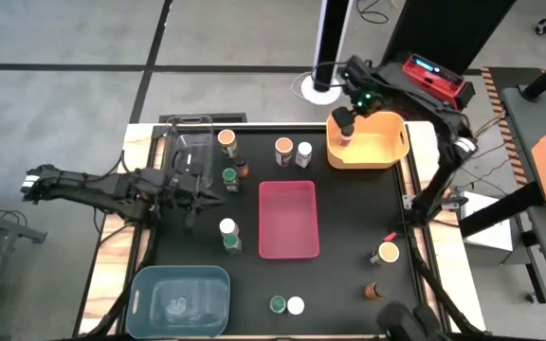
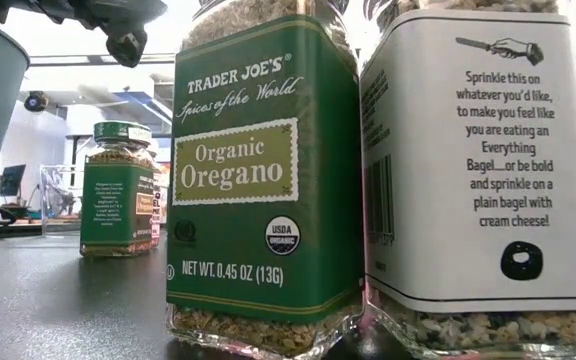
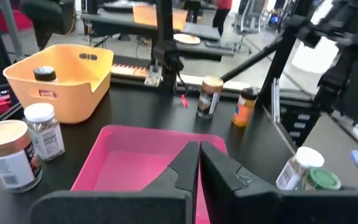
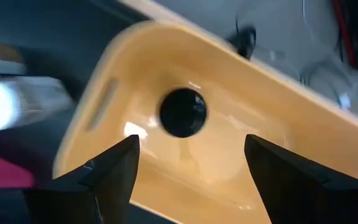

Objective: Sort spices by type
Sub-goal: Put the top right gold seasoning bottle into the red bin

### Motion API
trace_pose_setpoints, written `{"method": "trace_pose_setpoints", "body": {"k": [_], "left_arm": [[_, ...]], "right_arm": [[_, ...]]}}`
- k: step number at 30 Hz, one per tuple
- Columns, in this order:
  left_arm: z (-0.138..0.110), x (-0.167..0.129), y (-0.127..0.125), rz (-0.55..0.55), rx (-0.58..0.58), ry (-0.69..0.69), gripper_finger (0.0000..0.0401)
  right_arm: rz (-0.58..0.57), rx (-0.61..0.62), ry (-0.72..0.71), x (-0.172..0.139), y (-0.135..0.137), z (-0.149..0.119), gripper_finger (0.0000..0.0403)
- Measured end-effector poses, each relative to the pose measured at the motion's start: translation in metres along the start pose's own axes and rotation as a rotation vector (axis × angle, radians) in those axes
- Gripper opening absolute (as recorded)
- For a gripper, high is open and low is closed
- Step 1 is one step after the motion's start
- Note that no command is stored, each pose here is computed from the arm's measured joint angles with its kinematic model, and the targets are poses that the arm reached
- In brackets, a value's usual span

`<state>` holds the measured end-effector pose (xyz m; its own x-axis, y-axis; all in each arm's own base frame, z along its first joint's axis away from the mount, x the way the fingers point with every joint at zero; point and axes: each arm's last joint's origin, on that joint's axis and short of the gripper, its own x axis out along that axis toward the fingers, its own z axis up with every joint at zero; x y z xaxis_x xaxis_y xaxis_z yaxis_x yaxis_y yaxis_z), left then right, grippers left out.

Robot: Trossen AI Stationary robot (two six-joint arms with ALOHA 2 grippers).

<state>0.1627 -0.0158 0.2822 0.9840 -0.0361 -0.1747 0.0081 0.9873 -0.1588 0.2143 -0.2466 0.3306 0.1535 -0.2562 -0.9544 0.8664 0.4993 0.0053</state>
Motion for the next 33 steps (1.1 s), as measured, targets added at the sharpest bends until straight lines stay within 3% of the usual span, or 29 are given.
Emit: {"method": "trace_pose_setpoints", "body": {"k": [6, 11, 14, 16, 19, 24, 33], "left_arm": [[0.005, 0.011, -0.002, -0.012, -0.007, -0.063, 0.0000], [0.000, 0.027, -0.002, -0.009, -0.021, -0.039, 0.0000], [-0.003, 0.038, -0.003, -0.010, -0.037, -0.033, 0.0000], [-0.005, 0.044, -0.003, -0.011, -0.046, -0.037, 0.0000], [-0.005, 0.053, -0.004, -0.018, -0.053, -0.069, 0.0000], [-0.005, 0.065, -0.004, -0.030, -0.089, -0.118, 0.0000], [-0.014, 0.083, -0.004, -0.033, -0.192, -0.114, 0.0000]], "right_arm": [[0.178, -0.237, -0.330, -0.047, 0.062, -0.049, 0.0255], [0.501, -0.473, -0.612, -0.063, 0.121, -0.131, 0.0233], [0.714, -0.584, -0.760, -0.063, 0.146, -0.184, 0.0222], [0.797, -0.625, -0.879, -0.058, 0.157, -0.216, 0.0214], [0.811, -0.679, -0.964, -0.044, 0.169, -0.254, 0.0204], [0.720, -0.697, -0.944, -0.029, 0.179, -0.295, 0.0188], [0.642, -0.752, -0.695, -0.013, 0.169, -0.334, 0.0166]]}}
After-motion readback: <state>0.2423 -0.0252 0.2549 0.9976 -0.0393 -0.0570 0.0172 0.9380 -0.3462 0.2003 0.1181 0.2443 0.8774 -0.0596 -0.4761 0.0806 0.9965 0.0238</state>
